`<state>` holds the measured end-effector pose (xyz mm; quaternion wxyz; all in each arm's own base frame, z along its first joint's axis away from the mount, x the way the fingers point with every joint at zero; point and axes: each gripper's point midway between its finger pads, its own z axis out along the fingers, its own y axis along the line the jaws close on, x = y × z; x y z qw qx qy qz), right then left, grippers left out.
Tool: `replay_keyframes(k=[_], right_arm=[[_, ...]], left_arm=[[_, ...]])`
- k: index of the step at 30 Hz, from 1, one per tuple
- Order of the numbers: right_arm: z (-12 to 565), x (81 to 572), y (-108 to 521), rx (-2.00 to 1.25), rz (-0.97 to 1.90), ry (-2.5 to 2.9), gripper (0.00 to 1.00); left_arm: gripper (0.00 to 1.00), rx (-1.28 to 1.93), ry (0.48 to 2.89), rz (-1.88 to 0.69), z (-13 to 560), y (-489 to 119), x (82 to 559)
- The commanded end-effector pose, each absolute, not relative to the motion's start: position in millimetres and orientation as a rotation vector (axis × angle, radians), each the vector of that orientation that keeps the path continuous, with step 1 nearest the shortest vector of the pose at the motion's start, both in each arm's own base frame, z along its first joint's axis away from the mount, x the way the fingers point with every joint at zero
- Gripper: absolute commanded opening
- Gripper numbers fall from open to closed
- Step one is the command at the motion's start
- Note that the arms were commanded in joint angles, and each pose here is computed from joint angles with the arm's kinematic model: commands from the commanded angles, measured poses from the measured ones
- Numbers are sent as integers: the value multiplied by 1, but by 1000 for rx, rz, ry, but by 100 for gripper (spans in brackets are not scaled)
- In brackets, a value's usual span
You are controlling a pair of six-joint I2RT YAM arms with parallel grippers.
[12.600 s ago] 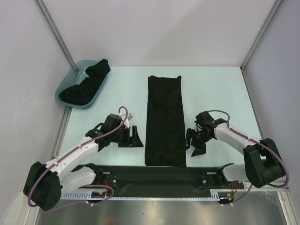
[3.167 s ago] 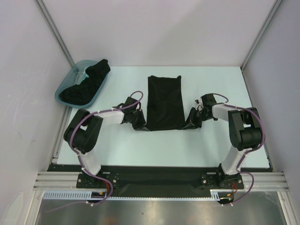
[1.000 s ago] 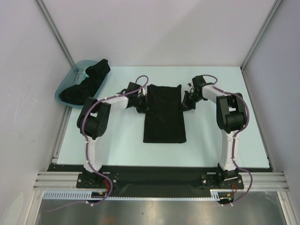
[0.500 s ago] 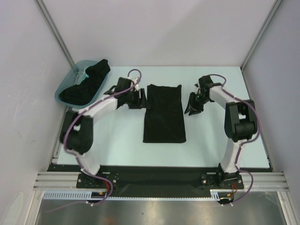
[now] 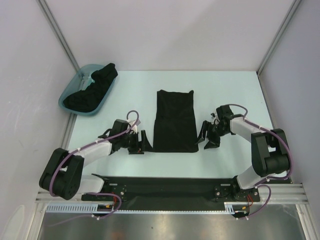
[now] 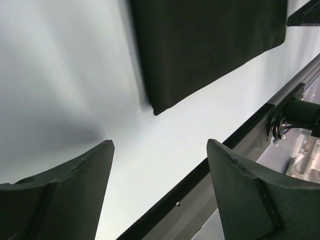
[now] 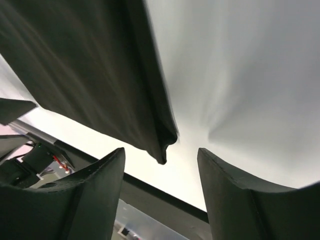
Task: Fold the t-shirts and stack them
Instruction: Fold the tshirt
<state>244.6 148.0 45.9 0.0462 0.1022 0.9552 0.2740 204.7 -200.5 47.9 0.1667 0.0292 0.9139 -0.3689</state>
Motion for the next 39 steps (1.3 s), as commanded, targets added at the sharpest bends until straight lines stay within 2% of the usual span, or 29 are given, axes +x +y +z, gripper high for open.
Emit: replay_keyframes(k=[1, 7, 12, 18, 23, 31, 39], right_arm=[[51, 248, 164, 315, 974, 2822, 63], [30, 236, 165, 354, 978, 2834, 54], [21, 232, 164, 358, 961, 2857, 49], [23, 231, 161, 368, 934, 2857, 45], [21, 225, 156, 419, 900, 2847, 45], [21, 225, 161, 611, 946, 2739, 45], [21, 221, 161, 679, 947, 2687, 42]], left_arm=[[80, 61, 2493, -1195, 61, -218, 217], [80, -63, 2581, -1149, 36, -211, 211], [74, -140, 2626, -1141, 25, -210, 211], [65, -182, 2652, -1013, 19, -198, 212], [59, -301, 2675, -978, 11, -199, 206], [61, -587, 2693, -983, -3, -211, 192], [56, -814, 2669, -912, -17, -199, 185]])
